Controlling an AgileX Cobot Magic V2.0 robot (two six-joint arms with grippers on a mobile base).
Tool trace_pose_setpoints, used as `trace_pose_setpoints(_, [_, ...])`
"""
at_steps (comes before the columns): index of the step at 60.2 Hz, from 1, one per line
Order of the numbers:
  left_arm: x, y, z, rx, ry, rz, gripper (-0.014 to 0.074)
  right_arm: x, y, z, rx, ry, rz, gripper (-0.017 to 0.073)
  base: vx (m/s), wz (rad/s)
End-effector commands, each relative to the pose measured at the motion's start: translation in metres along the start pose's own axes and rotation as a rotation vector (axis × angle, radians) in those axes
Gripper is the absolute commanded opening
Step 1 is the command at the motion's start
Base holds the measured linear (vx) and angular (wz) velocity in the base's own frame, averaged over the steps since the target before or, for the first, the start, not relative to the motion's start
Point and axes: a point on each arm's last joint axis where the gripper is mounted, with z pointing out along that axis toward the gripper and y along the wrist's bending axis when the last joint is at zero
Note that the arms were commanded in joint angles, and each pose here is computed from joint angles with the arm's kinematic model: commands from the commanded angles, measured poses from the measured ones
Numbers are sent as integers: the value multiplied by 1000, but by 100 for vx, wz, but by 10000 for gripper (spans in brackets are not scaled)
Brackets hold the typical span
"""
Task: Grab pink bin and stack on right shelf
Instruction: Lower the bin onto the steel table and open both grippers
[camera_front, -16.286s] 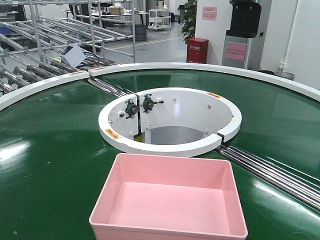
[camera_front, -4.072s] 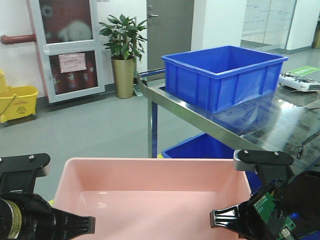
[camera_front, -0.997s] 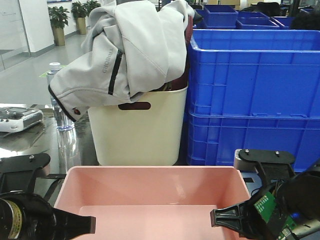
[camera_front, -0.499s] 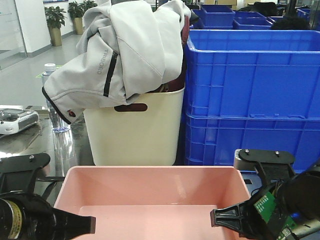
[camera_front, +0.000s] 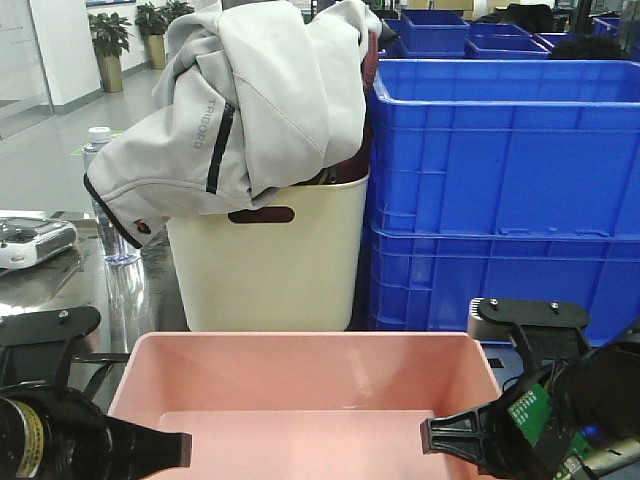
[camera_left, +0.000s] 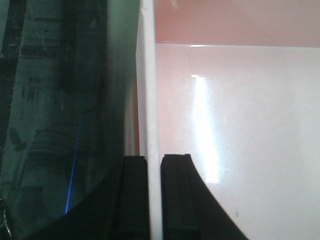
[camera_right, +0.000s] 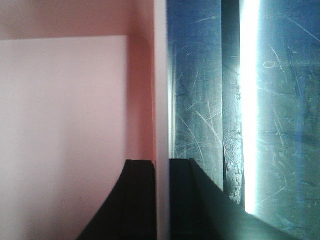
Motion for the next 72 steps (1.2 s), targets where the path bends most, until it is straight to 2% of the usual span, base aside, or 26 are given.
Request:
trace_pose_setpoints(1, [-12, -3, -17, 66, -105, 3, 125, -10, -4, -14, 3, -96, -22, 64, 0, 0])
trace_pose_setpoints(11, [-12, -3, -17, 65, -106, 4, 125, -11, -3, -14, -5, -105, -18, 64, 0, 0])
trace_pose_setpoints(16, [-14, -2, -17, 54, -127, 23, 125, -11, -1, -14, -27, -108, -16, 64, 0, 0])
trace_pose_setpoints(25, [-19, 0, -10, -4, -155, 136, 125, -16, 5, -3, -47, -120, -80, 64, 0, 0])
trace_pose_setpoints(33, [-27, 7, 7, -68, -151, 137, 129, -25, 13, 15, -32, -92, -76, 66, 0, 0])
trace_pose_setpoints(38, [-36, 13, 24, -93, -143, 113, 153, -40, 23, 30, -21, -79, -74, 92, 0, 0])
trace_pose_setpoints(44, [-38, 9, 25, -76, -125, 138, 235, -45, 27, 34, -24, -69, -67, 172, 0, 0])
trace_pose_setpoints(48, [-39, 7, 25, -58, -129, 135, 312, -46, 28, 34, -31, -76, -65, 242, 0, 0])
trace_pose_setpoints(57, [-42, 4, 19, -22, -129, 141, 464, -46, 27, 26, -39, -93, -62, 452, 0, 0])
trace_pose_setpoints(60, [-43, 2, 14, -8, -120, 139, 489, -47, 25, 18, -46, -114, -70, 502, 0, 0])
trace_pose_setpoints(64, [-45, 0, 1, 20, -119, 166, 507, -47, 23, 4, -63, -150, -78, 564, 0, 0])
trace_pose_setpoints(72, [-48, 0, -32, 106, -157, 210, 507, -41, 13, -31, -92, -230, -124, 598, 0, 0])
